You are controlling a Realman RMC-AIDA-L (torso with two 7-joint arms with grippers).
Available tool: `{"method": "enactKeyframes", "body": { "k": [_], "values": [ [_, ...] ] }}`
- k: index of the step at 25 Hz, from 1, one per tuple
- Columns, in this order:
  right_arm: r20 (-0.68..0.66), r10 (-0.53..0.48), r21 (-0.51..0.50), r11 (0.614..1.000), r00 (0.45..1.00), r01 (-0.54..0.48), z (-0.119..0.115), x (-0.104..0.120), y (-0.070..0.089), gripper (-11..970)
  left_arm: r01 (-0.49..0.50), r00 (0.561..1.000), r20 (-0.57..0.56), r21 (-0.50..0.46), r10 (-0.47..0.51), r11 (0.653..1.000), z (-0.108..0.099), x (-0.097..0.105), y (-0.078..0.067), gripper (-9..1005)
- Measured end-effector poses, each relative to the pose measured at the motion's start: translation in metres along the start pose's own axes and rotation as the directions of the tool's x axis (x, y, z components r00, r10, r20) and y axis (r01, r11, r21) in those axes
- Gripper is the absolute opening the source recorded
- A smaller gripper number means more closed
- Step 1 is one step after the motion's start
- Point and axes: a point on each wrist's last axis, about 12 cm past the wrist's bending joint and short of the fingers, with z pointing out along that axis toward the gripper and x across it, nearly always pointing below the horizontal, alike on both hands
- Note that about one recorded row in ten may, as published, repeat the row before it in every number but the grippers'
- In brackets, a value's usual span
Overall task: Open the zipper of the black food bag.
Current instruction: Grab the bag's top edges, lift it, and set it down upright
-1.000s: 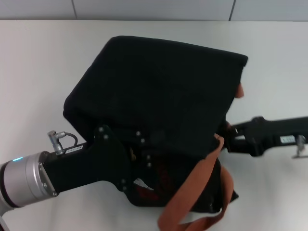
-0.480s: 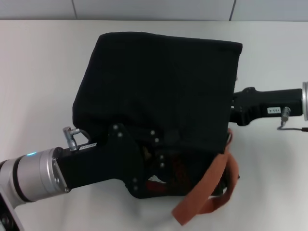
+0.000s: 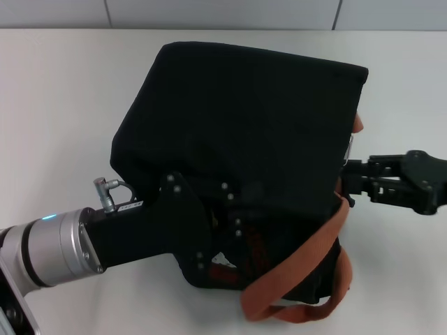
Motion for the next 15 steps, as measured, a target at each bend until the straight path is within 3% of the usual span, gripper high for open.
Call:
{"method": "enactKeyframes", "body": {
  "k": [15],
  "values": [
    [0.081, -0.013, -0.068, 0.998, 0.997, 0.018, 0.0020, -0.0065, 0.0076, 401, -0.005, 1.000, 0.005, 0.001, 0.005, 1.000, 0.0013, 0.0004, 0.0017, 95]
  ]
}}
